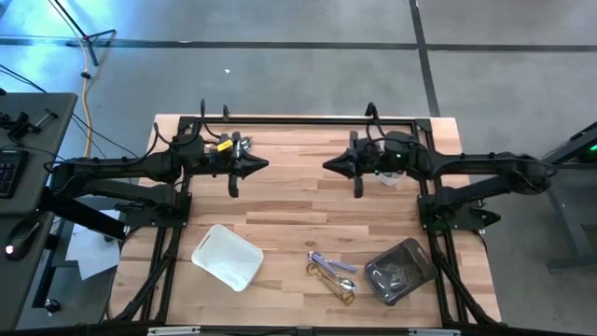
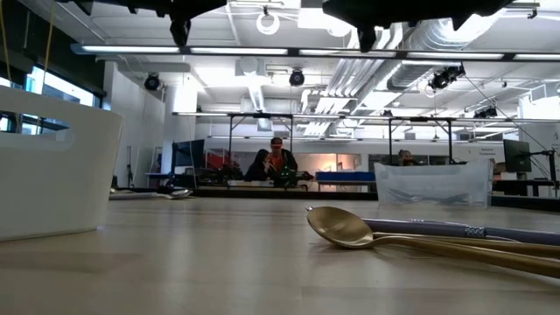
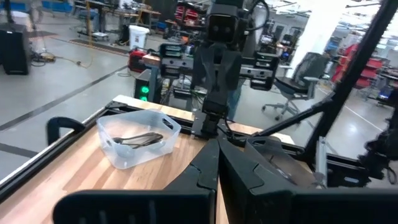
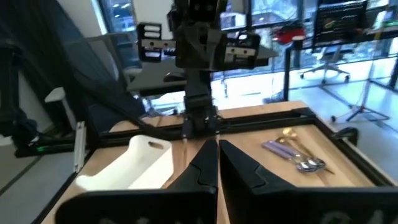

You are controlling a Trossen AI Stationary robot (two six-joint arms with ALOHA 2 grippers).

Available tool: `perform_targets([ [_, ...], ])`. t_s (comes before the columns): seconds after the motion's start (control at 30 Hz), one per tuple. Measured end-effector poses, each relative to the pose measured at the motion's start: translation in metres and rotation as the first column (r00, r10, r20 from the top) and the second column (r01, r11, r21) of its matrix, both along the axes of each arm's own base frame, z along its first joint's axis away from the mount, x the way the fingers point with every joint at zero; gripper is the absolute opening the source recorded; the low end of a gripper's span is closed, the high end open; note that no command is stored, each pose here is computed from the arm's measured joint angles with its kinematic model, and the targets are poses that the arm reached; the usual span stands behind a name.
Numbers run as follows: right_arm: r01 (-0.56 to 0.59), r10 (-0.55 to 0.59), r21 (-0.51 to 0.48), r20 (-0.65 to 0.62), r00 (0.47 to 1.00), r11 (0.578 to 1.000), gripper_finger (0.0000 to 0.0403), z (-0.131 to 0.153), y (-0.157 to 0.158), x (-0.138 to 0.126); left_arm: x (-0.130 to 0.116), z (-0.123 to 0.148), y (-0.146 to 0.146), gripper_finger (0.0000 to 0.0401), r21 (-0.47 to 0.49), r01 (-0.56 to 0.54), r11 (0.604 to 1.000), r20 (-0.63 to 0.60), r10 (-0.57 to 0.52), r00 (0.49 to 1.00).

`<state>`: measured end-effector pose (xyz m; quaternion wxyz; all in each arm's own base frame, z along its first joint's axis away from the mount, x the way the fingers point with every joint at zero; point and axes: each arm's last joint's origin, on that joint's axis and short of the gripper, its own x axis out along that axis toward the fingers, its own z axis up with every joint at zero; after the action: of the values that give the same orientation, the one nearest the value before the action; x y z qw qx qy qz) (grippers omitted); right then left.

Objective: Sort silverware by color (type)
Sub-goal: Put the violet spoon into the black bin

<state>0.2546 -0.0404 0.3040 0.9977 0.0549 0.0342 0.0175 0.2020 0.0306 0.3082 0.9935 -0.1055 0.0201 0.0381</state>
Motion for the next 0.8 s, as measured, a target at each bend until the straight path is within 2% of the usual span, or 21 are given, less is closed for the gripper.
perform_targets([
  [0.3, -0.028, 0.028, 0.005, -0.013, 1.000, 1.000, 0.0000, -0.0027, -0.0010, 0.0106, 0.0000, 0.0002, -0.0004, 0.0000, 0.061, 0.016, 0.998, 0.000, -0.016, 1.000],
  [0.5, -0.029, 0.029, 0.004, -0.008, 1.000, 1.000, 0.0000, -0.0023, -0.0010, 0.0107, 0.0001, 0.0015, -0.0016, 0.0000, 0.062, 0.056, 0.996, 0.014, -0.057, 0.998],
  [0.63, -0.029, 0.029, 0.003, -0.008, 1.000, 1.000, 0.0000, -0.0023, -0.0009, 0.0107, 0.0001, 0.0067, -0.0016, 0.0000, 0.074, 0.055, 0.996, 0.067, -0.060, 0.996],
  [0.8, -0.029, 0.029, 0.003, -0.008, 1.000, 1.000, 0.0000, -0.0023, -0.0009, 0.0107, 0.0001, 0.0073, -0.0016, 0.0000, 0.071, 0.054, 0.996, 0.073, -0.060, 0.996],
])
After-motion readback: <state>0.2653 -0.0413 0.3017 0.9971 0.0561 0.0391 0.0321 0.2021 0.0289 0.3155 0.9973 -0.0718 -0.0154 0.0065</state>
